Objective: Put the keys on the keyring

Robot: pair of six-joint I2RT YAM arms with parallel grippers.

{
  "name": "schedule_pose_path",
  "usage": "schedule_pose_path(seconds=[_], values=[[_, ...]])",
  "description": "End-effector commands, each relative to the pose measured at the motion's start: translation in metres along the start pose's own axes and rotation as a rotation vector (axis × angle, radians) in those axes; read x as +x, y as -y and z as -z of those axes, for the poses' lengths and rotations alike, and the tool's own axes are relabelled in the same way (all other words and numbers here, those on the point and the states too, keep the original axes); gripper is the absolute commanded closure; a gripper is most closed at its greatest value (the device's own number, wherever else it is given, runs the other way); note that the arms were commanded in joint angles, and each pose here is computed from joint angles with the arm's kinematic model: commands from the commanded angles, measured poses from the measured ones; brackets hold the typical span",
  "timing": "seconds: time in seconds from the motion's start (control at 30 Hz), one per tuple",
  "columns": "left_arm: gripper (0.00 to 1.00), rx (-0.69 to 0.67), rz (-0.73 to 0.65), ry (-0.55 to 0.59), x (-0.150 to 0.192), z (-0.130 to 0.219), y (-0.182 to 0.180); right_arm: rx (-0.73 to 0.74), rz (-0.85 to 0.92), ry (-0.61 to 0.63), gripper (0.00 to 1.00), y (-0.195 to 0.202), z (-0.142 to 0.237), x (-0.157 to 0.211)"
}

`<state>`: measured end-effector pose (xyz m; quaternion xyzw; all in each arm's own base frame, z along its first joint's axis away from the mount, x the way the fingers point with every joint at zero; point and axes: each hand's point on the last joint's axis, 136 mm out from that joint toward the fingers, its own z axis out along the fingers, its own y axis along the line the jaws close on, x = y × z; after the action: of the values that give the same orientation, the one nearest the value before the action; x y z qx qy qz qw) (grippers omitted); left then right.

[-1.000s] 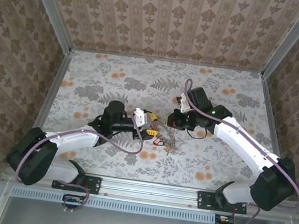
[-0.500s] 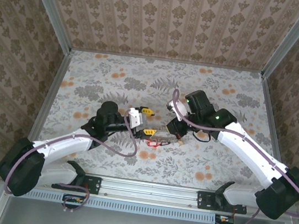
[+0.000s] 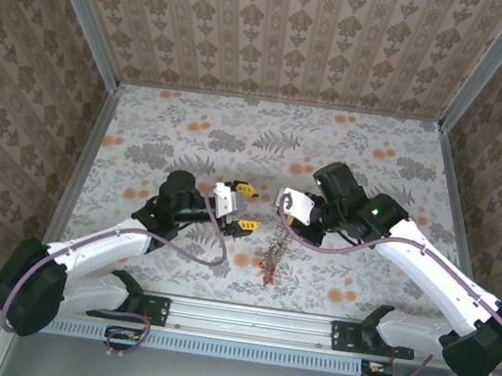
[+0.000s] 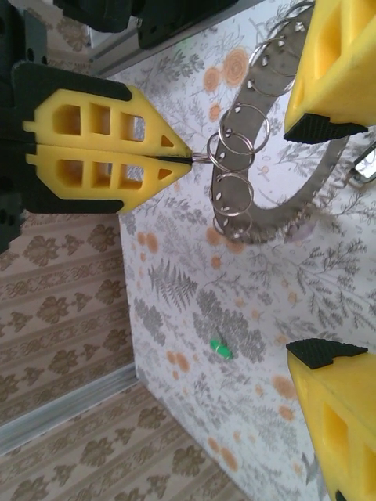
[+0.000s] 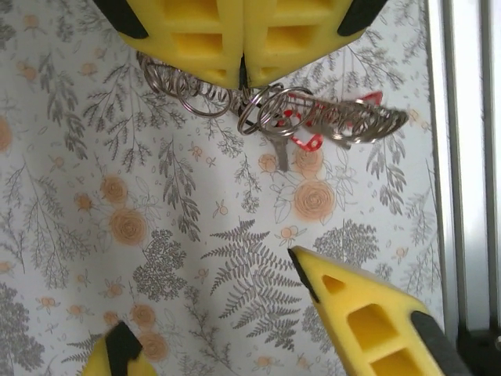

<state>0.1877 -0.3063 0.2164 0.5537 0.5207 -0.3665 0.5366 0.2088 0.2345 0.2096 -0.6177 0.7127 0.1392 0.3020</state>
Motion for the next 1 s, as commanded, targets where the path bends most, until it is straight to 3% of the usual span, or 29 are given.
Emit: schedule_pose_path(seconds=[0.0,0.23,0.4,0.8,0.97], values=[[0.30,0.073,0.024,0.006,-0.003,-0.010,0.009,0.022,0.149,-0.027,1.00,-0.004,0.002,0.005],[0.37,0.185,-0.008,-0.016,0.005,-0.039,0.031,0.045,0.150,-0.028,1.00,-0.001,-0.002,0.000],[0.48,0.245,-0.028,-0.025,0.007,-0.051,0.046,0.074,0.115,0.012,1.00,0.004,-0.001,-0.008],[0.56,0.170,-0.101,-0.056,0.004,-0.045,0.046,0.043,0.098,0.050,1.00,-0.002,-0.005,-0.012],[0.54,0.100,-0.090,-0.109,0.012,-0.028,0.036,0.046,0.062,0.098,1.00,0.002,-0.002,-0.022]])
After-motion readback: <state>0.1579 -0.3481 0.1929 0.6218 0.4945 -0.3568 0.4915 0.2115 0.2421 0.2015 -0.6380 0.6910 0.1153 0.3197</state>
